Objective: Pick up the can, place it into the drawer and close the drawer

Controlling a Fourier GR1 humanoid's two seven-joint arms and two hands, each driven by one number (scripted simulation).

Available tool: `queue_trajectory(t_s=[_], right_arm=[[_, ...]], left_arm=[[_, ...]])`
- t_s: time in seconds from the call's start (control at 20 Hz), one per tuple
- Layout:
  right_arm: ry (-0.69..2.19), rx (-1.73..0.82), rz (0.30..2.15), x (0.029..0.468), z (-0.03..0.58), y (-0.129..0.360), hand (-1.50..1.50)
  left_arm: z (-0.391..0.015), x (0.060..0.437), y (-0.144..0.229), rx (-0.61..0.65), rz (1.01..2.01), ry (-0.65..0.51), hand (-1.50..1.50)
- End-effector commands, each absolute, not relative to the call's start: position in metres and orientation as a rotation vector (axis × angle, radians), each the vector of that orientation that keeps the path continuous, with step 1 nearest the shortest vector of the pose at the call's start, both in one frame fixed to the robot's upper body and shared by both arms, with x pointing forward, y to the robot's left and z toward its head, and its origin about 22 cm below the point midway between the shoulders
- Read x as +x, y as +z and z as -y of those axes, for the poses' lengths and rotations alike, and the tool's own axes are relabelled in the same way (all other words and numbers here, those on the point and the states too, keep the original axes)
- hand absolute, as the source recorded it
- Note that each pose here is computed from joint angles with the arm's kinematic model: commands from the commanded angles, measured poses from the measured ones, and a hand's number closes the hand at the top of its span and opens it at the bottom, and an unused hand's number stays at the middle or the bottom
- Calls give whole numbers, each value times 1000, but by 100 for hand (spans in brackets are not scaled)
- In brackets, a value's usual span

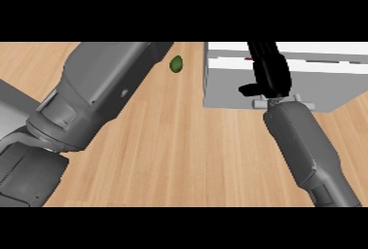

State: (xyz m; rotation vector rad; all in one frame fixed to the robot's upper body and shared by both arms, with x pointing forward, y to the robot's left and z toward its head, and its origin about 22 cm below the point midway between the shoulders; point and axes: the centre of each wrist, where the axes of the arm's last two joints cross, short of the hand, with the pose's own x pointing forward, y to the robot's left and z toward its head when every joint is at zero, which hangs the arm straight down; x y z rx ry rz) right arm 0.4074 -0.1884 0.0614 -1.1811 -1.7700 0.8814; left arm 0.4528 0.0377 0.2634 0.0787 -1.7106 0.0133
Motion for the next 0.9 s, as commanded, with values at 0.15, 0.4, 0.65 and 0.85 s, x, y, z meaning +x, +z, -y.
queue_trajectory(t_s=[0.15, 0.4, 0.65, 0.85], right_arm=[[834, -1287, 1781, 442, 189, 86, -150], [824, -1325, 1791, 454, 168, 99, -150], [821, -1358, 1795, 463, 177, 116, -150], [773, -1311, 1836, 470, 180, 140, -150]], left_arm=[[-49, 449, 262, 80, 1699, -6, -150], [-90, 455, 257, 80, 1702, 6, -150], [-97, 450, 252, 63, 1694, -20, -150], [-98, 445, 241, 80, 1695, -26, -150]])
